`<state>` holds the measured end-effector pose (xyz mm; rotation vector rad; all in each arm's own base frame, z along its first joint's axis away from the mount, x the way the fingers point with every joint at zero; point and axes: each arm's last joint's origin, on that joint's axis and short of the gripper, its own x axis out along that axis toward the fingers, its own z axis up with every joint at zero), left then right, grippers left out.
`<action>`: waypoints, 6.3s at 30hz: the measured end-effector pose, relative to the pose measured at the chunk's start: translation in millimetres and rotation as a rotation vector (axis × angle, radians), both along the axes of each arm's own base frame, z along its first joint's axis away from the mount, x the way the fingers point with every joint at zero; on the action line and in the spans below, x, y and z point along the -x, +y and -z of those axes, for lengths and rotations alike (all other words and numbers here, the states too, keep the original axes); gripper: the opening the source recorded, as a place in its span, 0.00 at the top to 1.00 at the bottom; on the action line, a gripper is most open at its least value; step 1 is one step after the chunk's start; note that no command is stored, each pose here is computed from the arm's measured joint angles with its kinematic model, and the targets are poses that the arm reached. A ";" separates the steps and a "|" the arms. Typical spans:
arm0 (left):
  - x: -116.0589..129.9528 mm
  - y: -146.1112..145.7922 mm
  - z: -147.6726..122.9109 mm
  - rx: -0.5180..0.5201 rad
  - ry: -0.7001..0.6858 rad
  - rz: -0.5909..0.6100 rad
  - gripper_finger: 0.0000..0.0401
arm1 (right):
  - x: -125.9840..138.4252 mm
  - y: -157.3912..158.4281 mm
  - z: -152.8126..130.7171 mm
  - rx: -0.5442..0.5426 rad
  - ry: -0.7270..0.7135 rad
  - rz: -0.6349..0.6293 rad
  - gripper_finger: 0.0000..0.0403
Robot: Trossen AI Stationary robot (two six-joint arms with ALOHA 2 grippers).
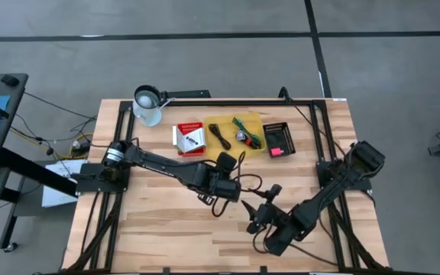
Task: Pick and place items into bin
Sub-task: Put the black charger adapter into the black bin
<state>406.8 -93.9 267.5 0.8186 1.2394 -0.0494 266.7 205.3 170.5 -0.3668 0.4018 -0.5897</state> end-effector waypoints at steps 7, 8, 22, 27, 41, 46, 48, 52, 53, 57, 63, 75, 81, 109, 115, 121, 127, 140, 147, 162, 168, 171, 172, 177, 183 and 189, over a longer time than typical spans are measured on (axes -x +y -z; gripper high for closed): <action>0.1 -2.4 -0.1 0.002 -0.004 0.008 0.62 | -6.5 -6.8 -0.1 0.004 -0.011 0.031 0.41; 0.0 -2.6 -0.1 0.002 -0.004 0.009 0.62 | -7.7 -7.7 -0.3 0.006 -0.009 0.032 0.41; 0.3 -5.0 0.0 -0.001 -0.006 0.016 0.62 | -24.4 -17.6 -5.0 0.034 0.025 0.018 0.40; 0.4 -4.7 0.0 -0.002 -0.004 0.015 0.62 | -26.9 -21.5 -5.0 0.042 0.032 0.029 0.40; 3.3 -13.3 -2.6 -0.021 -0.023 0.001 0.62 | 21.2 -58.5 -38.5 0.246 0.313 0.049 0.41; 1.4 -13.2 -10.3 -0.013 -0.065 -0.029 0.62 | 63.8 -83.4 -78.9 0.149 0.389 0.027 0.41; 0.3 -13.4 -13.6 -0.013 -0.083 -0.034 0.62 | 79.4 -91.6 -94.0 0.089 0.417 -0.017 0.41; -1.3 -13.5 -19.1 -0.019 -0.112 -0.039 0.62 | 113.4 -113.9 -112.4 -0.017 0.450 -0.132 0.41; -1.9 -13.4 -21.2 -0.023 -0.123 -0.043 0.62 | 121.9 -120.9 -116.1 -0.052 0.435 -0.153 0.41; -3.7 -13.4 -30.0 -0.016 -0.164 -0.058 0.62 | 154.0 -151.2 -117.1 -0.126 0.301 -0.172 0.41; -5.1 -13.5 -42.2 -0.006 -0.217 -0.083 0.62 | 164.4 -161.2 -100.9 -0.195 -0.092 -0.353 0.41; -5.3 -13.4 -44.8 0.001 -0.234 -0.099 0.62 | 126.8 -145.1 -59.2 0.025 -0.193 -0.360 0.40; -5.3 -13.0 -45.0 -0.006 -0.246 -0.118 0.62 | 100.1 -131.6 -51.6 0.130 -0.155 -0.372 0.40; -5.4 -12.1 -45.4 -0.022 -0.259 -0.137 0.62 | 19.8 -92.5 -50.9 0.309 0.005 -0.381 0.40; -5.4 -12.1 -45.4 -0.021 -0.259 -0.138 0.62 | 8.1 -97.2 -47.8 0.310 0.025 -0.374 0.40; -5.4 -12.1 -45.4 -0.019 -0.260 -0.140 0.62 | -4.6 -97.5 -45.0 0.318 0.046 -0.366 0.40; -5.4 -12.1 -45.3 -0.018 -0.260 -0.140 0.62 | -13.0 -93.5 -47.6 0.321 0.041 -0.381 0.40; -5.3 -12.2 -45.2 -0.015 -0.258 -0.139 0.62 | -15.6 -92.2 -51.9 0.333 0.037 -0.381 0.40; -5.3 -12.3 -45.2 -0.011 -0.258 -0.141 0.62 | -15.4 -92.7 -51.5 0.337 0.043 -0.366 0.43; -5.3 -12.3 -45.2 -0.011 -0.259 -0.141 0.62 | -14.7 -92.3 -50.7 0.338 0.050 -0.357 0.55; -5.5 -12.3 -45.3 -0.013 -0.261 -0.142 0.62 | -14.4 -92.8 -50.8 0.334 0.048 -0.334 0.61; -5.4 -12.2 -45.3 -0.015 -0.262 -0.142 0.62 | -14.4 -92.9 -50.8 0.333 0.047 -0.329 0.63; -5.4 -12.2 -45.3 -0.015 -0.262 -0.142 0.62 | -14.4 -92.9 -50.8 0.333 0.047 -0.328 0.63; -5.3 -12.2 -45.3 -0.014 -0.260 -0.142 0.62 | -14.4 -93.0 -50.8 0.330 0.045 -0.326 0.60; -5.0 -12.1 -45.1 -0.012 -0.258 -0.145 0.62 | -14.3 -93.0 -50.8 0.328 0.045 -0.324 0.62; -4.9 -12.1 -45.0 -0.012 -0.257 -0.147 0.62 | -14.4 -93.2 -50.8 0.327 0.044 -0.322 0.65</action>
